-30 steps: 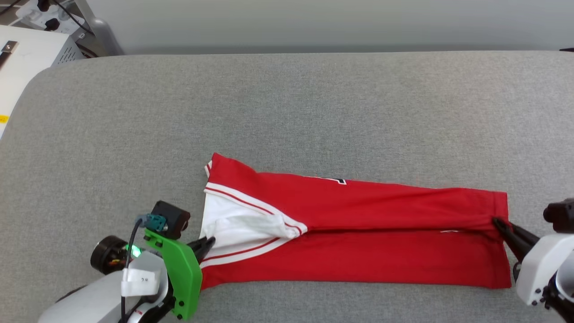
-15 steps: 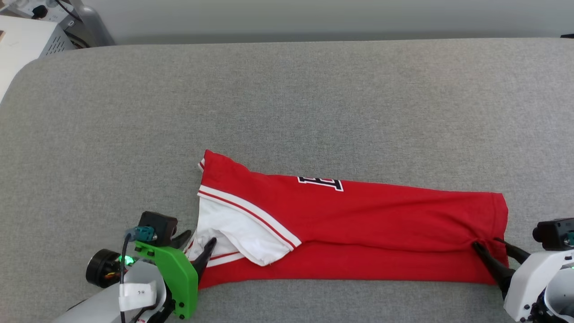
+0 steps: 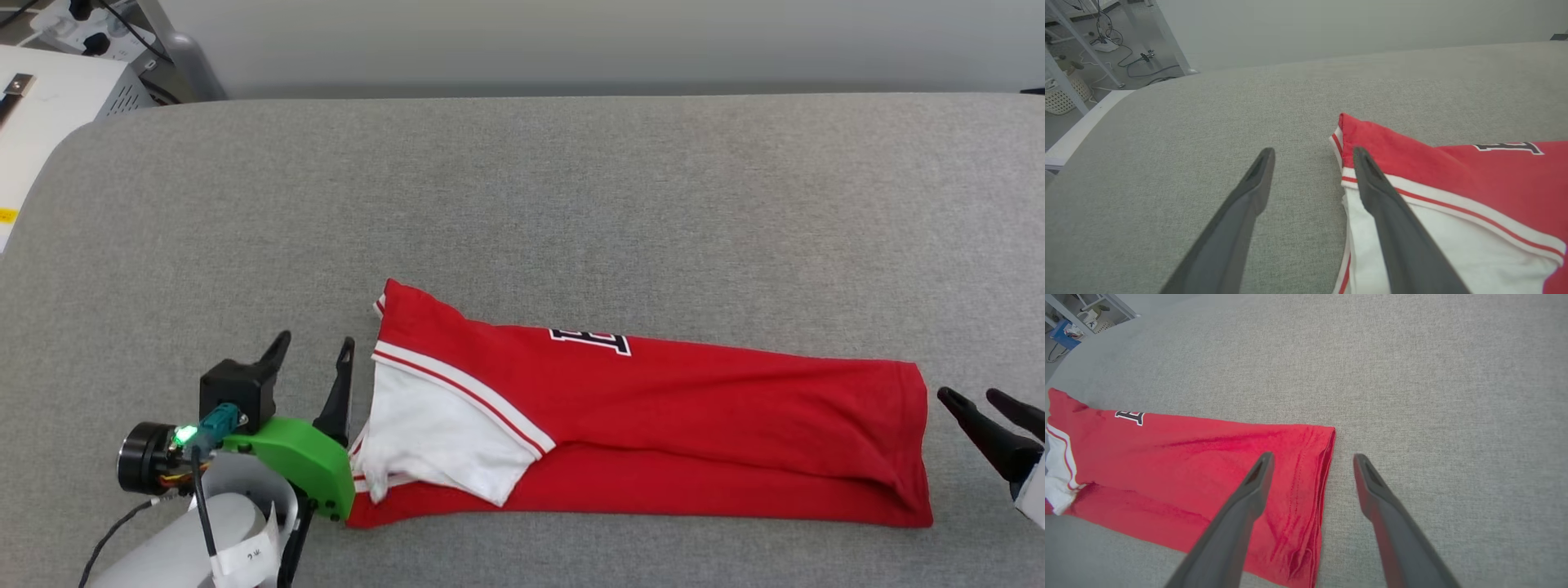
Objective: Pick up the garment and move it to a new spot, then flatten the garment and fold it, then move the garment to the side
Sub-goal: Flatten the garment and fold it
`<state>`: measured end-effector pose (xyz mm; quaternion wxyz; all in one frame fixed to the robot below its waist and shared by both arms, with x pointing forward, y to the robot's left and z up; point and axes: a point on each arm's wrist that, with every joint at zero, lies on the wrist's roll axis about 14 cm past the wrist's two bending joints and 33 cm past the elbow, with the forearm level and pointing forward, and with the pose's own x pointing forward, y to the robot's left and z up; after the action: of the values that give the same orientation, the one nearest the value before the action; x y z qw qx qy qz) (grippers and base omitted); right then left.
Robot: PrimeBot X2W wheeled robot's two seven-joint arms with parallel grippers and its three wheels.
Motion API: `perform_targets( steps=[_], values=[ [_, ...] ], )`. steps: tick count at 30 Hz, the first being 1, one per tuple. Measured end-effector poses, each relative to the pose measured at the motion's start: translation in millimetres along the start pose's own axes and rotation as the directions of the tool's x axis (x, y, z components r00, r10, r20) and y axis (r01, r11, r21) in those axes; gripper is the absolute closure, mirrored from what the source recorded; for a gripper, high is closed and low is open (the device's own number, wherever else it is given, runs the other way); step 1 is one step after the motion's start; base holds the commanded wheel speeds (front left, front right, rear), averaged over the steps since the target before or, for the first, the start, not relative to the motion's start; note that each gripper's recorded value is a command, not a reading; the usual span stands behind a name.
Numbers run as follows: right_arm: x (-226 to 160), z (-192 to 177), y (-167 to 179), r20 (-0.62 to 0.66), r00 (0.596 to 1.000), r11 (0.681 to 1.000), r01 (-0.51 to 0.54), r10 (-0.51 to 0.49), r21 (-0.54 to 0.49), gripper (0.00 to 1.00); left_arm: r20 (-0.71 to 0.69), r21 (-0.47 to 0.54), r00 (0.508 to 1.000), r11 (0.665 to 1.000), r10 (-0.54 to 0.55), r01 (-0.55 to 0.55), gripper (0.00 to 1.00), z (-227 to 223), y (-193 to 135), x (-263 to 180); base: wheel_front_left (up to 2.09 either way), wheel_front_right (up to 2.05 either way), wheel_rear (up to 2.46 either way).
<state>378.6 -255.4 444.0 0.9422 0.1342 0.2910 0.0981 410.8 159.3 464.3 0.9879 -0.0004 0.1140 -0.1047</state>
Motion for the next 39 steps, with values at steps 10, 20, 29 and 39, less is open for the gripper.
perform_targets(
  steps=[10,20,29,39],
  values=[
    [21.9,-36.7,-4.7,-0.240,0.971,0.998,0.003,0.011,0.059,0.00,0.207,0.012,0.969,0.990,0.136,-0.141,0.00,37.2,7.8,-0.4,0.00,0.00,0.00],
    [50.0,-72.7,14.2,-0.367,0.928,0.996,-0.029,0.058,0.086,0.00,0.260,-0.014,0.937,0.971,0.233,-0.238,0.00,34.8,18.3,-11.3,0.00,0.00,0.00],
    [50.6,-76.0,18.4,-0.346,0.936,0.996,-0.039,0.062,0.075,1.00,0.254,-0.020,0.934,0.966,0.253,-0.256,0.00,24.5,17.1,-19.5,0.00,0.00,0.00],
    [27.5,-48.3,-25.2,-0.279,0.959,0.995,0.065,-0.043,0.071,1.00,0.295,0.020,0.933,0.975,0.208,-0.223,0.00,34.8,14.0,-23.8,0.00,0.00,0.00]
  ],
)
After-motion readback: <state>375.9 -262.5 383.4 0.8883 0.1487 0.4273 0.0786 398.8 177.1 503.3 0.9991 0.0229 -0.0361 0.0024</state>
